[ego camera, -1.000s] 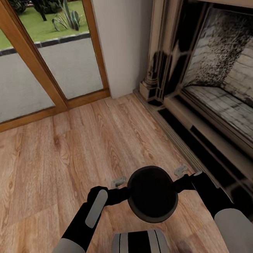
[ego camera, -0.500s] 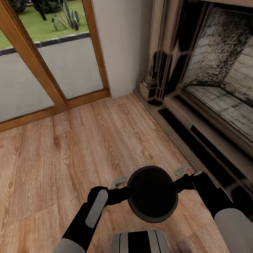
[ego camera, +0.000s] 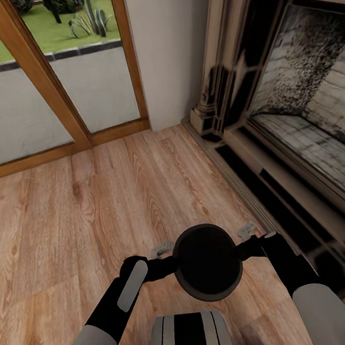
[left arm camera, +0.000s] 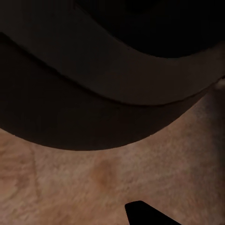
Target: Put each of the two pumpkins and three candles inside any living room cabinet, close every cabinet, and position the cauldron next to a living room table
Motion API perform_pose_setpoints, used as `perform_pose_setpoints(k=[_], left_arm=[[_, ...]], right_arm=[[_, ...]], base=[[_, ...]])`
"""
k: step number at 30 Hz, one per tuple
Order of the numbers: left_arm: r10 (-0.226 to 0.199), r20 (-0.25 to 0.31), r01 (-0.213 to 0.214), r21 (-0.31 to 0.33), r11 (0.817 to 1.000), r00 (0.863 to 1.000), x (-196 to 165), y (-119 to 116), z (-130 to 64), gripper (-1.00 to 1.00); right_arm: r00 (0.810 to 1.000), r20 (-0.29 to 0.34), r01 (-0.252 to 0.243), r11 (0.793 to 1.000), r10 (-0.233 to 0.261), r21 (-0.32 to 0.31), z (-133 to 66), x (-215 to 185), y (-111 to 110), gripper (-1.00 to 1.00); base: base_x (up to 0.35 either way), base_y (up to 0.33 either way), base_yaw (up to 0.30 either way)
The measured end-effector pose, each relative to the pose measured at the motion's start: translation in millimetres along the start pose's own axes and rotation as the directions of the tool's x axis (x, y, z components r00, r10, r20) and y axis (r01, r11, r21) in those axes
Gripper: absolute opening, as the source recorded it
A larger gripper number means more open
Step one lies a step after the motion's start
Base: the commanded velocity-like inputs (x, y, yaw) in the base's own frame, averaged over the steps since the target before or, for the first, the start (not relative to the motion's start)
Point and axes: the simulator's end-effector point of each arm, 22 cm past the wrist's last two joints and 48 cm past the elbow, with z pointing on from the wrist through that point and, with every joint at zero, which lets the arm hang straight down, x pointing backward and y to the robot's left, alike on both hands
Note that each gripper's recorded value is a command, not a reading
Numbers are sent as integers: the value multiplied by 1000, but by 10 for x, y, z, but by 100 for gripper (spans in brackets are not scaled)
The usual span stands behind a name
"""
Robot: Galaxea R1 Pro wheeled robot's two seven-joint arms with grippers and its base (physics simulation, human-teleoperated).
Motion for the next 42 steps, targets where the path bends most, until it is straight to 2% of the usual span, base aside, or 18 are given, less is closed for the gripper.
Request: perform_pose_setpoints(k=[11, 42], left_arm=[[-16, -6, 16, -11, 1000, 1000, 79, 72, 57, 100], [-22, -11, 22, 3, 1000, 1000, 117, 60, 72, 100]], right_arm=[[1000, 5, 4, 1000, -4, 0, -6, 6, 5, -100], [1000, 9, 6, 1000, -6, 1, -10, 10, 8, -100]], base=[[0, 0, 0], [0, 0, 0]])
